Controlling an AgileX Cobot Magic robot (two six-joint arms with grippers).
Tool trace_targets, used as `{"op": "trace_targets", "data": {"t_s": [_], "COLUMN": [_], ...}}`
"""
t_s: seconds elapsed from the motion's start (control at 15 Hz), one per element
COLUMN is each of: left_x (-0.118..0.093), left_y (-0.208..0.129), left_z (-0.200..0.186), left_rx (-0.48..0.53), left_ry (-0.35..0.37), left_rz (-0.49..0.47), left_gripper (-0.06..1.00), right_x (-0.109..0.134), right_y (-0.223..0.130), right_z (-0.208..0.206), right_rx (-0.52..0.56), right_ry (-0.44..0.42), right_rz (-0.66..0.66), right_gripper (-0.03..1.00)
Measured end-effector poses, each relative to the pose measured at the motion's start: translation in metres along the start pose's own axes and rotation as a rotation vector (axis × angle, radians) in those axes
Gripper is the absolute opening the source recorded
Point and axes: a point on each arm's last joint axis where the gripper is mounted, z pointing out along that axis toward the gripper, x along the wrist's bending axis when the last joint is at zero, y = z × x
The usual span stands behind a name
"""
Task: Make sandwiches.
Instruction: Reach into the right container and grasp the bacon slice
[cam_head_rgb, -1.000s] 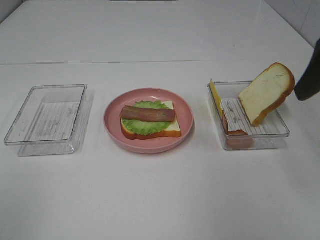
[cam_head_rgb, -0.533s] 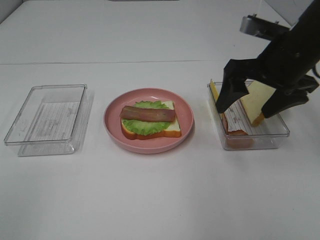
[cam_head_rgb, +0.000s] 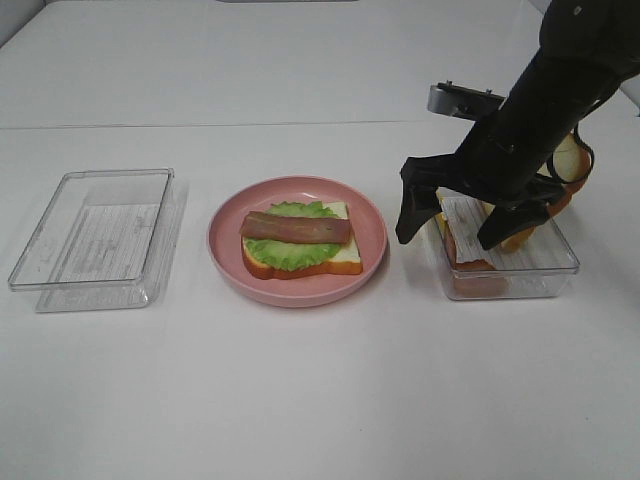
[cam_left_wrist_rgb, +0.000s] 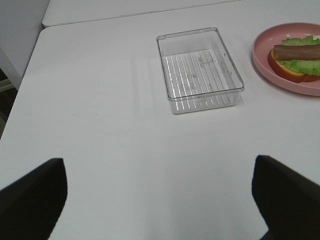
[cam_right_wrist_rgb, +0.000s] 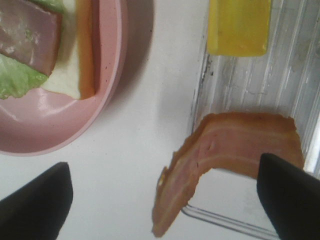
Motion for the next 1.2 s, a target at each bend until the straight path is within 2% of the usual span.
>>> {"op": "trace_targets", "data": {"t_s": [0.2, 0.33, 0.67, 0.87, 1.2], "left_x": [0.0, 0.0, 0.0, 0.0, 0.0], "left_y": [0.0, 0.0, 0.0, 0.0, 0.0], "left_z": [0.0, 0.0, 0.0, 0.0, 0.0], "left_rx": [0.0, 0.0, 0.0, 0.0, 0.0], "left_ry": [0.0, 0.0, 0.0, 0.0, 0.0], "left_rz": [0.0, 0.0, 0.0, 0.0, 0.0], "left_gripper": [0.92, 0.92, 0.92, 0.92, 0.92], "right_x": [-0.0025, -0.003, -0.0032, -0.0032, -0.0032], "right_y": [0.0009, 0.0008, 0.0009, 0.0009, 0.0009], "right_z": [0.01, 0.0118, 0.0122, 0.0122, 0.0122], "right_rx": [0.028, 0.034, 0.034, 0.034, 0.034], "right_ry": [-0.005, -0.006, -0.007, -0.007, -0.007], "right_rz": [0.003, -0.008, -0.019, -0.019, -0.011], "right_gripper": [0.95, 0.89, 0.44, 0.38, 0.37]}}
